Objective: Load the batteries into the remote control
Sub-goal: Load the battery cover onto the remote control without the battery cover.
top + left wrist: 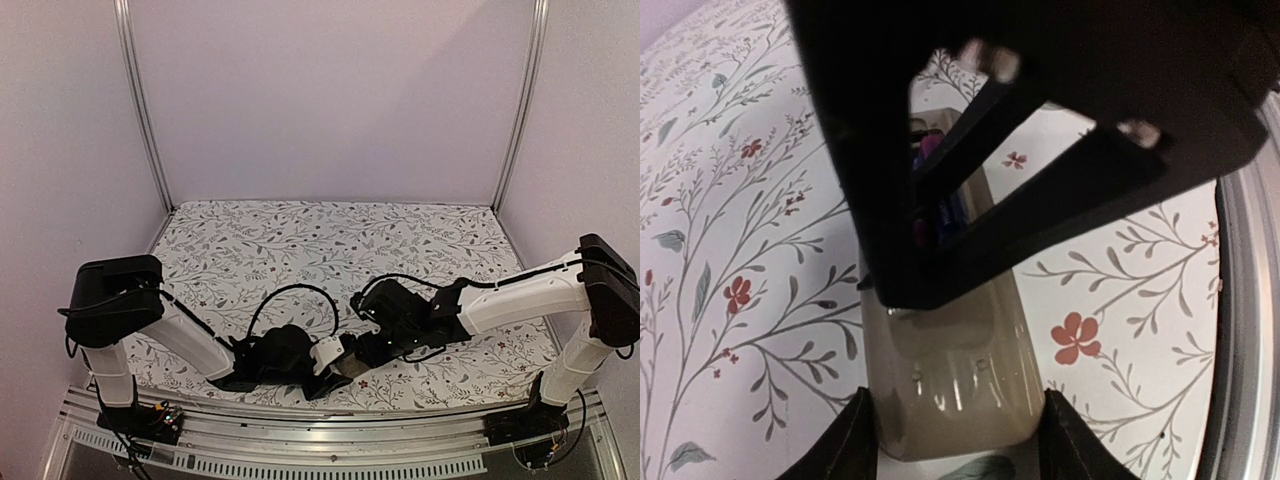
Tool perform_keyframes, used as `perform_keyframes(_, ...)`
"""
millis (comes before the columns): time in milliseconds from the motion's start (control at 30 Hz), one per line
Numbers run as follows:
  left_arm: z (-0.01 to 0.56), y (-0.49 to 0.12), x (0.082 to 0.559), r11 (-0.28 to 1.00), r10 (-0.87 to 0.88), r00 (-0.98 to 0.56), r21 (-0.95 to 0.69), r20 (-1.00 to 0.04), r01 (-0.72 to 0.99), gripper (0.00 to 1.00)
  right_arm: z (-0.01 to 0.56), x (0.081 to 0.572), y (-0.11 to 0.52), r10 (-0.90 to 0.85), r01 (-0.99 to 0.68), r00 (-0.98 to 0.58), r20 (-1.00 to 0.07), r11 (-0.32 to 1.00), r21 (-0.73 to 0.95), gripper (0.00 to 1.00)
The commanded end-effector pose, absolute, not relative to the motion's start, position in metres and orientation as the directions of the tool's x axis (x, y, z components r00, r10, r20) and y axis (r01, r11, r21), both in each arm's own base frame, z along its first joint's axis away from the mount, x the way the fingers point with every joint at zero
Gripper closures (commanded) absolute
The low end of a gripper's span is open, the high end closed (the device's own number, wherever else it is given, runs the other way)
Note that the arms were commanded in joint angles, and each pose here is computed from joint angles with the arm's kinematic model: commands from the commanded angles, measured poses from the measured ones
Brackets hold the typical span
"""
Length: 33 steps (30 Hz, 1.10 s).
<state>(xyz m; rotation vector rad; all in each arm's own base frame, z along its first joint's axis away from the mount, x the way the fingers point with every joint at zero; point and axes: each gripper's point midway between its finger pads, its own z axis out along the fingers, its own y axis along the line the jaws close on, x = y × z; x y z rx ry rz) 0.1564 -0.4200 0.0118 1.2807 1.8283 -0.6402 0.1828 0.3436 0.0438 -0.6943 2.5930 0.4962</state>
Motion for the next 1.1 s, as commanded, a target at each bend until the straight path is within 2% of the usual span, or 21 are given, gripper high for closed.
perform_keyframes(0, -0.012, -0.402, 0.156, 0.376, 0.594, -0.200, 0.048, -0.779, 0.925, 0.53, 0.049, 0.181, 0.343, -0.406, -0.548, -0.784, -0.469, 0.808, 0.217, 0.70)
perform_keyframes(200, -0.013, -0.401, 0.155, 0.373, 0.596, -0.202, 0.046, -0.777, 0.927, 0.53, 0.074, 0.187, 0.351, -0.383, -0.555, -0.775, -0.503, 0.792, 0.253, 0.68)
perform_keyframes(400, -0.009, -0.399, 0.152, 0.340, 0.592, -0.177, 0.044, -0.786, 0.940, 0.50, 0.088, 0.188, 0.327, -0.382, -0.572, -0.782, -0.493, 0.754, 0.322, 0.67)
perform_keyframes(500, -0.009, -0.394, 0.158, 0.340, 0.603, -0.177, 0.050, -0.778, 0.939, 0.49, 0.106, 0.186, 0.325, -0.470, -0.707, -0.661, -0.585, 0.650, 0.278, 0.63)
perform_keyframes(600, -0.009, -0.388, 0.166, 0.360, 0.609, -0.191, 0.053, -0.770, 0.931, 0.46, 0.122, 0.183, 0.323, -0.593, -0.864, -0.433, -0.679, 0.487, 0.126, 0.62)
perform_keyframes(700, -0.006, -0.387, 0.163, 0.333, 0.600, -0.188, 0.029, -0.778, 0.942, 0.41, 0.124, 0.171, 0.320, -0.698, -0.968, -0.145, -0.702, 0.247, -0.046, 0.64)
perform_keyframes(800, -0.003, -0.388, 0.159, 0.317, 0.588, -0.187, 0.012, -0.787, 0.948, 0.38, 0.122, 0.156, 0.322, -0.714, -0.984, 0.123, -0.689, 0.000, -0.176, 0.64)
perform_keyframes(867, -0.001, -0.388, 0.158, 0.316, 0.576, -0.188, 0.005, -0.795, 0.949, 0.36, 0.115, 0.153, 0.325, -0.718, -0.972, 0.218, -0.661, -0.095, -0.217, 0.67)
perform_keyframes(1067, 0.022, -0.385, 0.153, 0.306, 0.517, -0.169, -0.003, -0.839, 0.952, 0.34, 0.084, 0.157, 0.333, -0.763, -0.955, 0.295, -0.575, -0.217, -0.202, 0.75)
